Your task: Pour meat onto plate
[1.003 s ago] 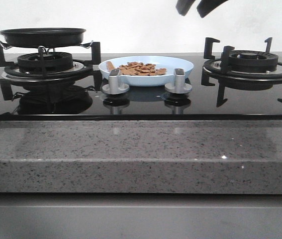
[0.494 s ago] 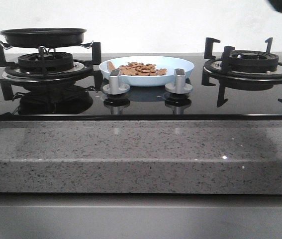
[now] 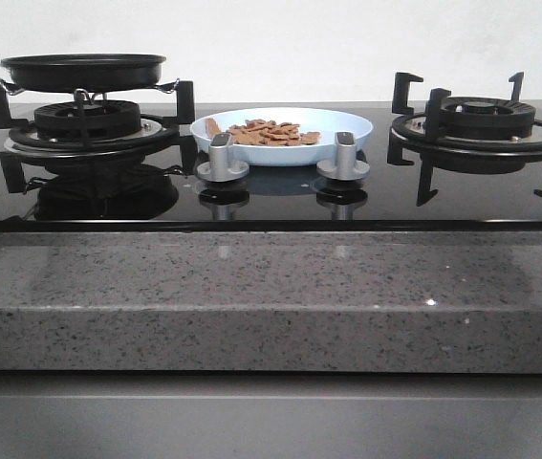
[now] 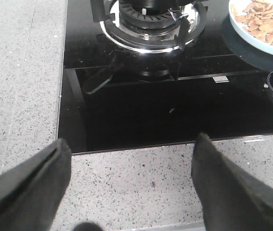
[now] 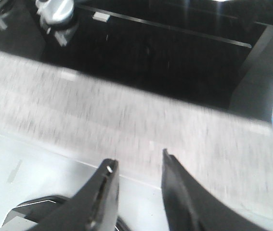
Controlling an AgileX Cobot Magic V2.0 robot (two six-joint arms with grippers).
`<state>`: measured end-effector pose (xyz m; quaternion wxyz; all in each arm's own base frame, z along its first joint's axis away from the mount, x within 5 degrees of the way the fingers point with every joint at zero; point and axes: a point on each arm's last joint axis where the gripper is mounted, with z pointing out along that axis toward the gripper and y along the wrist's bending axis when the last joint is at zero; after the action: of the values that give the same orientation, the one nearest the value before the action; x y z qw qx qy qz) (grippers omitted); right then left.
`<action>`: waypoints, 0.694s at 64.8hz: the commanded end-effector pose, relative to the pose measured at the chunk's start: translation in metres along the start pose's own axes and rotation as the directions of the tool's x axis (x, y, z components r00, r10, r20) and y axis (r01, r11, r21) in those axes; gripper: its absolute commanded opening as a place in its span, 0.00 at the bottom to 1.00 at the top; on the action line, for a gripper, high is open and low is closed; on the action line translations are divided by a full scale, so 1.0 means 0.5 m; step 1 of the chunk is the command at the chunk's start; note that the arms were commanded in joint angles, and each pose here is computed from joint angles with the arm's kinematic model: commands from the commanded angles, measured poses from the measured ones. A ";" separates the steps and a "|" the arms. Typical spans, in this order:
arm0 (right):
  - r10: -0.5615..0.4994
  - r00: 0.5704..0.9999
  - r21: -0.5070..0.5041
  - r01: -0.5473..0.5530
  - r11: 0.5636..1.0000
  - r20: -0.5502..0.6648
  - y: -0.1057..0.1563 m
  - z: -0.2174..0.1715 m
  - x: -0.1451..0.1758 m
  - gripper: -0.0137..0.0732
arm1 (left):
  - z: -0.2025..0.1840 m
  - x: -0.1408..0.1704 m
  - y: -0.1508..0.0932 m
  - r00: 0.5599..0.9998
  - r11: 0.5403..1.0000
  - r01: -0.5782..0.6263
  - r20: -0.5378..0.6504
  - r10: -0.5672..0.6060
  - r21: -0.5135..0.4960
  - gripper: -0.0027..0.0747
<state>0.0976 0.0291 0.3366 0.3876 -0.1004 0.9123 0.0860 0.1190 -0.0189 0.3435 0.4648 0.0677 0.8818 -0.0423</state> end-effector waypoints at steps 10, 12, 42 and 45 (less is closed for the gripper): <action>-0.003 0.995 0.003 0.003 1.000 0.096 0.001 -0.051 0.052 0.45 | -0.011 -0.026 -0.003 0.995 1.000 0.012 0.101 -0.013 0.011 0.68; -0.004 0.994 0.003 0.004 1.000 0.108 0.001 -0.055 0.059 0.45 | -0.011 -0.026 -0.003 0.995 1.000 0.012 0.101 -0.013 0.011 0.66; -0.006 0.993 0.003 0.006 1.000 0.115 0.000 -0.055 0.089 0.03 | -0.011 -0.026 -0.003 0.995 1.000 0.013 0.103 -0.014 0.012 0.06; -0.006 0.993 0.003 0.006 1.000 0.115 0.000 -0.055 0.089 0.03 | -0.011 -0.026 -0.003 0.995 1.000 0.013 0.103 -0.014 0.012 0.01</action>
<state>0.0445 0.0177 0.3127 0.4075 -0.1039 0.9029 0.0891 0.1193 -0.0190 0.3438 0.4668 0.0676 0.8808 -0.0424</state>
